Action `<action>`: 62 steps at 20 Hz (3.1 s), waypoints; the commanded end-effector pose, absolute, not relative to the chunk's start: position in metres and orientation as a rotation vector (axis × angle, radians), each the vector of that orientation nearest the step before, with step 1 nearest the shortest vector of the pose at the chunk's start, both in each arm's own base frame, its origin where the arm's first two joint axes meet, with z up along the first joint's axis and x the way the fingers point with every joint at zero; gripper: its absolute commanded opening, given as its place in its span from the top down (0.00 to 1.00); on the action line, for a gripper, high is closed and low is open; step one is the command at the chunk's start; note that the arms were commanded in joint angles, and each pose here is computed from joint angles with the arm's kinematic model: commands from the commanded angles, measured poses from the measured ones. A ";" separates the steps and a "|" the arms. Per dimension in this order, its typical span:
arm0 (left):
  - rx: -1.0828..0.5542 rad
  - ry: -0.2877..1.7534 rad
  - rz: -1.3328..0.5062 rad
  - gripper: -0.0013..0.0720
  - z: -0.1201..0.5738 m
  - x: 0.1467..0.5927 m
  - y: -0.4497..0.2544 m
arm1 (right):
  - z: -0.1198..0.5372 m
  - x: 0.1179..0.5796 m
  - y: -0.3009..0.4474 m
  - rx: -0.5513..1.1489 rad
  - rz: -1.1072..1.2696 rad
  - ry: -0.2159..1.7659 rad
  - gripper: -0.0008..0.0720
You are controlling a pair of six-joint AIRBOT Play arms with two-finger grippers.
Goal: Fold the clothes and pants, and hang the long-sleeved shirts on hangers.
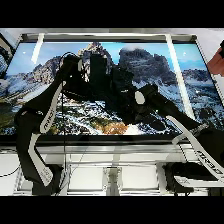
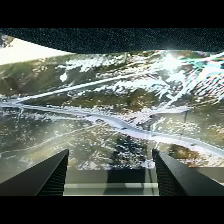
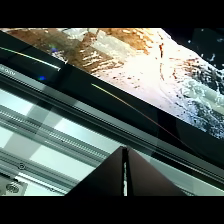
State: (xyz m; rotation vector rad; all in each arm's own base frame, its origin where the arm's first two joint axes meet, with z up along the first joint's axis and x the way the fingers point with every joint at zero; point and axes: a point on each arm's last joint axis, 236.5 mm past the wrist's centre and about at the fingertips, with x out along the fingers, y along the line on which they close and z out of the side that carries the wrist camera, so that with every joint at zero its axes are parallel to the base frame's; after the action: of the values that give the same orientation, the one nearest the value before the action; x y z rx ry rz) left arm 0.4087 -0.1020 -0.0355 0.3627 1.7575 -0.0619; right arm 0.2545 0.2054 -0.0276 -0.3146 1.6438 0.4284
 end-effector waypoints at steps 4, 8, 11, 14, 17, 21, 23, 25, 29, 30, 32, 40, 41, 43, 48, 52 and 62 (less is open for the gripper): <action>0.363 1.758 -0.062 0.17 -0.036 0.409 -0.102 | -0.028 0.254 0.206 -0.316 0.429 1.645 0.97; 0.363 1.758 -0.062 0.17 -0.036 0.409 -0.102 | -0.028 0.254 0.206 -0.316 0.429 1.645 0.97; 0.363 1.758 -0.062 0.17 -0.036 0.409 -0.102 | -0.028 0.254 0.206 -0.316 0.429 1.645 0.97; 0.362 1.756 -0.063 0.17 -0.036 0.409 -0.102 | -0.028 0.254 0.206 -0.316 0.429 1.645 0.97; 0.370 1.733 -0.080 0.17 -0.037 0.414 -0.106 | -0.028 0.260 0.210 -0.304 0.435 1.617 0.97; 0.288 1.683 -0.544 0.17 -0.019 0.397 -0.177 | -0.027 0.249 0.206 -0.308 0.435 1.667 0.97; 0.126 1.559 -0.804 0.17 0.023 0.386 -0.235 | -0.026 0.241 0.201 -0.321 0.428 1.703 0.97; 0.035 1.440 -0.941 0.17 0.066 0.380 -0.265 | -0.024 0.230 0.193 -0.338 0.407 1.759 0.97; 0.068 1.407 -0.920 0.17 0.088 0.373 -0.253 | -0.024 0.228 0.186 -0.376 0.406 1.770 0.97; 0.077 1.443 -0.920 0.17 0.088 0.366 -0.247 | -0.024 0.228 0.186 -0.377 0.406 1.774 0.97; 0.100 1.521 -0.933 0.17 0.087 0.350 -0.236 | -0.025 0.221 0.182 -0.390 0.404 1.803 0.97; 0.095 1.431 -0.660 0.17 0.071 0.411 -0.174 | -0.052 0.190 0.160 -0.471 0.439 1.906 0.97; 0.084 1.411 -0.646 0.17 0.071 0.417 -0.170 | -0.052 0.190 0.160 -0.472 0.439 1.905 0.97; 0.067 1.346 -0.610 0.17 0.073 0.436 -0.164 | -0.052 0.190 0.161 -0.487 0.468 1.898 0.97; 0.186 1.187 -0.404 0.17 0.071 0.490 -0.121 | -0.038 0.246 0.184 -0.511 0.576 1.655 0.97; 0.276 1.112 -0.262 0.17 0.054 0.530 -0.080 | 0.052 0.365 0.186 -0.320 0.482 1.242 0.97; -0.187 0.978 -0.192 0.17 -0.013 0.610 -0.051 | 0.092 0.400 0.140 -0.042 0.411 1.200 0.65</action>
State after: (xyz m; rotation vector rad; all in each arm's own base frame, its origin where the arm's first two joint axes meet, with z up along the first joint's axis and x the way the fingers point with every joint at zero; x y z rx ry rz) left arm 0.5921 -0.0606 0.0003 -0.0869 1.0154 -0.2377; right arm 0.3965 0.1393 0.0855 -0.0864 1.2142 0.3981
